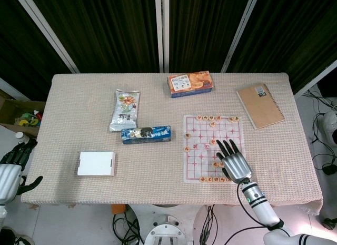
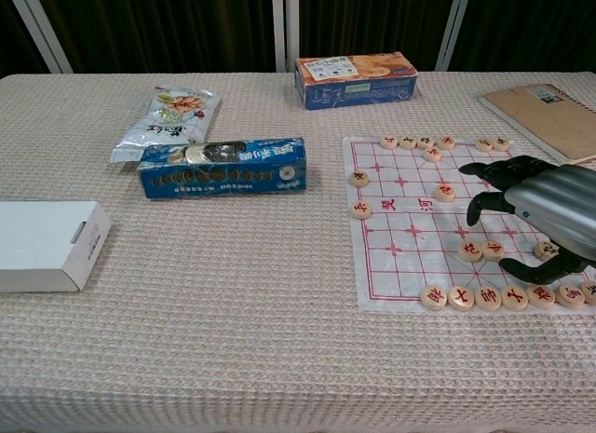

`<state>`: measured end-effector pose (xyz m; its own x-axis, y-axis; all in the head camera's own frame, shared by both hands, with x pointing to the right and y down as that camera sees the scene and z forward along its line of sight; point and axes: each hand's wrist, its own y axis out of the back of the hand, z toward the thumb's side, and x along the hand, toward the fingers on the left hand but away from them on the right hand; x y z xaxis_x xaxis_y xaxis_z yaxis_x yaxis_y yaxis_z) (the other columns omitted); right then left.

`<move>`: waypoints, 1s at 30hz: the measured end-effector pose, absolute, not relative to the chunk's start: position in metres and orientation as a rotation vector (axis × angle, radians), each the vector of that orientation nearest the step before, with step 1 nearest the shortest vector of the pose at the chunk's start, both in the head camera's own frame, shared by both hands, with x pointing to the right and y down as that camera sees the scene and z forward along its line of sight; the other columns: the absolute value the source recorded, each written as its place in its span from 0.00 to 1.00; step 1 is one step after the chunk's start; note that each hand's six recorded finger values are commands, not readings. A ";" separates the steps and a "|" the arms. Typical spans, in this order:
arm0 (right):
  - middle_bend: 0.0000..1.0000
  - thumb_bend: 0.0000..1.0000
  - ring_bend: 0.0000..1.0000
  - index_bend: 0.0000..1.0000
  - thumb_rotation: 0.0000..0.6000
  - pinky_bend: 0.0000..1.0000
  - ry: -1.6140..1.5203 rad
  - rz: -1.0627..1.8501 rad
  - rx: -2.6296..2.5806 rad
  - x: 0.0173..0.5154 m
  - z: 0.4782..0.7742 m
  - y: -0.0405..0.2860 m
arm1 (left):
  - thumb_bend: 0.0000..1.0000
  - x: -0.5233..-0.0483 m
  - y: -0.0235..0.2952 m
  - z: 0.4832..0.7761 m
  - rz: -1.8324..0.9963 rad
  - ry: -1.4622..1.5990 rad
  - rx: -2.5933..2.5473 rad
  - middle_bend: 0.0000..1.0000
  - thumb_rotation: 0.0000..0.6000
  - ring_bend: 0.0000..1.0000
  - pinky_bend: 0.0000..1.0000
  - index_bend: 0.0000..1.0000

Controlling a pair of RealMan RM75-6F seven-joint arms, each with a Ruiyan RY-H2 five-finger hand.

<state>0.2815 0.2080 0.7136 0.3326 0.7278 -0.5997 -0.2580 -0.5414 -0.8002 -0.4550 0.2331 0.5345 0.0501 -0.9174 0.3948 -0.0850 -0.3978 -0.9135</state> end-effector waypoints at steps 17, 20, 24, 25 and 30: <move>0.00 0.32 0.00 0.44 1.00 0.00 -0.430 1.361 -1.691 0.280 0.718 0.209 | 0.21 -0.456 0.233 0.535 -1.434 1.034 -1.595 0.13 1.00 0.09 0.22 0.08; 0.00 0.33 0.00 0.45 1.00 0.00 -0.433 1.359 -1.690 0.280 0.718 0.209 | 0.21 -0.456 0.233 0.534 -1.434 1.038 -1.592 0.13 1.00 0.09 0.22 0.08; 0.00 0.33 0.00 0.46 1.00 0.00 -0.443 1.353 -1.688 0.280 0.717 0.208 | 0.21 -0.458 0.232 0.533 -1.436 1.043 -1.590 0.13 1.00 0.09 0.22 0.08; 0.00 0.33 0.00 0.47 1.00 0.00 -0.444 1.353 -1.687 0.280 0.717 0.208 | 0.21 -0.457 0.232 0.534 -1.436 1.042 -1.590 0.13 1.00 0.09 0.22 0.08; 0.00 0.33 0.00 0.51 1.00 0.00 -0.450 1.353 -1.687 0.280 0.717 0.207 | 0.21 -0.457 0.232 0.535 -1.437 1.035 -1.596 0.13 1.00 0.09 0.22 0.08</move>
